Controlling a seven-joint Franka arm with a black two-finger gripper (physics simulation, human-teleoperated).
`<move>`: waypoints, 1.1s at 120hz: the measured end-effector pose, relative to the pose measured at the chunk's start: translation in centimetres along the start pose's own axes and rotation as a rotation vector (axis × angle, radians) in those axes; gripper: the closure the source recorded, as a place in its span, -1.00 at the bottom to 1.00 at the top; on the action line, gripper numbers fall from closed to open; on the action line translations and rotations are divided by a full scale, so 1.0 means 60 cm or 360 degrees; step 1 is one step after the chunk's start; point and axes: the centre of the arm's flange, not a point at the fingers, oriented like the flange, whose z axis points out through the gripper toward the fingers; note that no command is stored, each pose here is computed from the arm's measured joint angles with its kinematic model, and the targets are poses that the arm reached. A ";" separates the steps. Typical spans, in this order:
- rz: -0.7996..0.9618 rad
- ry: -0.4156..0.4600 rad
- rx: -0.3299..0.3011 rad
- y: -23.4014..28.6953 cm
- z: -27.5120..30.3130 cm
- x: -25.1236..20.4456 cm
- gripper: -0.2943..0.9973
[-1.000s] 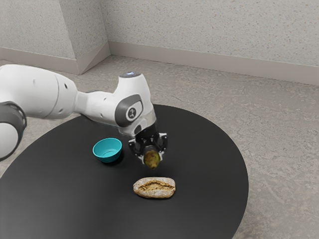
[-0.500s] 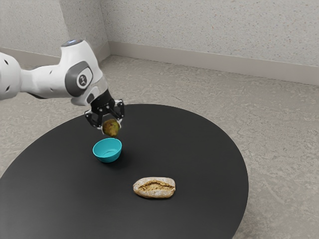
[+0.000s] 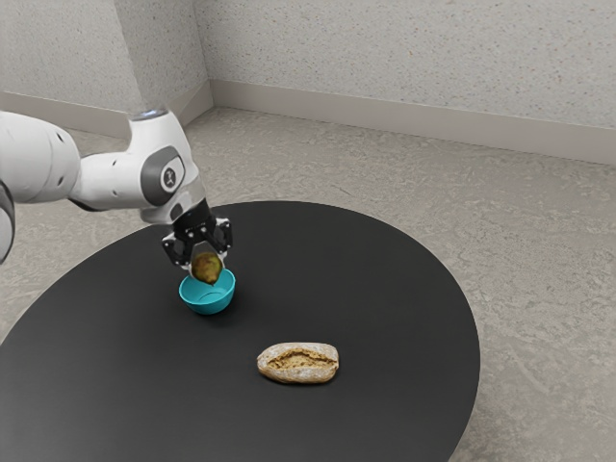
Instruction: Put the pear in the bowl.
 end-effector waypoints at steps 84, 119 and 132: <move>-0.0167 -0.0096 0.0039 -0.067 -0.297 0.167 -0.51; -0.0608 -0.0124 -0.0034 -0.124 -0.523 0.376 -0.53; -0.0898 -0.0131 -0.0079 -0.089 -0.536 0.343 -0.54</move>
